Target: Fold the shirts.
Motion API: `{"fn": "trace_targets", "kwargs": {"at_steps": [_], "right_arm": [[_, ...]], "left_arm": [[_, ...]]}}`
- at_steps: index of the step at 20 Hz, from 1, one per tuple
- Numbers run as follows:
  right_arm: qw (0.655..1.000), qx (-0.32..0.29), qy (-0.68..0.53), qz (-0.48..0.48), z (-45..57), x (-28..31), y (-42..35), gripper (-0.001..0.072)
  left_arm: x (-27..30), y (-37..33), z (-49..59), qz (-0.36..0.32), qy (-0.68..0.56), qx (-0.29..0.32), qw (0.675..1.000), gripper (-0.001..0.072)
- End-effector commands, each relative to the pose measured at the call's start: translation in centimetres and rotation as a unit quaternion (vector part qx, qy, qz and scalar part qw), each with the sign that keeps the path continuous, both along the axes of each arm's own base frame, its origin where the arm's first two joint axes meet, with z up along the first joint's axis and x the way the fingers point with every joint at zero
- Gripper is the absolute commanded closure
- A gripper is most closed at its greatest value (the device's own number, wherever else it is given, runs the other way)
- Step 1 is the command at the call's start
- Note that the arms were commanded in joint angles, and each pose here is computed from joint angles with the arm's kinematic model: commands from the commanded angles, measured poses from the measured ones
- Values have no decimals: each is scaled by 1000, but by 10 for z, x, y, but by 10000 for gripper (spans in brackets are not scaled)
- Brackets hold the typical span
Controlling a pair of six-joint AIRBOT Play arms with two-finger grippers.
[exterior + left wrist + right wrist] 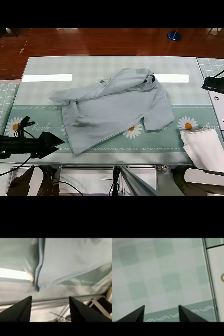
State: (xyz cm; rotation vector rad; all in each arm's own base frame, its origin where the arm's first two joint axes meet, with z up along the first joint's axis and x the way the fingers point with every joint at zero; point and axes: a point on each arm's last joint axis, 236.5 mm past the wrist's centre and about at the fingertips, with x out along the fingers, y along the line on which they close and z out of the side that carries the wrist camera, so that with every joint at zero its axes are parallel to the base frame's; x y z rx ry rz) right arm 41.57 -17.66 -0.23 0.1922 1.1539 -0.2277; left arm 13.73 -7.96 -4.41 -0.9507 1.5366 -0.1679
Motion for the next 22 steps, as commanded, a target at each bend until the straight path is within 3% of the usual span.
{"fn": "trace_targets", "kwargs": {"at_steps": [1,9,19,20,21,22], "right_arm": [[1000,-2,-11,-1,0,4,-1,219],[1000,-3,-12,0,0,5,-2,219],[1000,-2,-11,1,0,5,-1,219],[1000,0,-11,1,0,4,0,219],[1000,4,-10,0,0,4,1,219],[1000,6,-7,1,-1,3,2,219]], "left_arm": [[-7,-2,-10,-8,34,17,999,171],[-10,-39,-55,-93,91,53,990,151],[27,-61,-82,-43,75,13,996,152],[28,-64,-84,-43,76,4,996,202],[31,-69,-85,-43,72,-8,996,460],[35,-75,-84,-49,60,-25,997,644]]}}
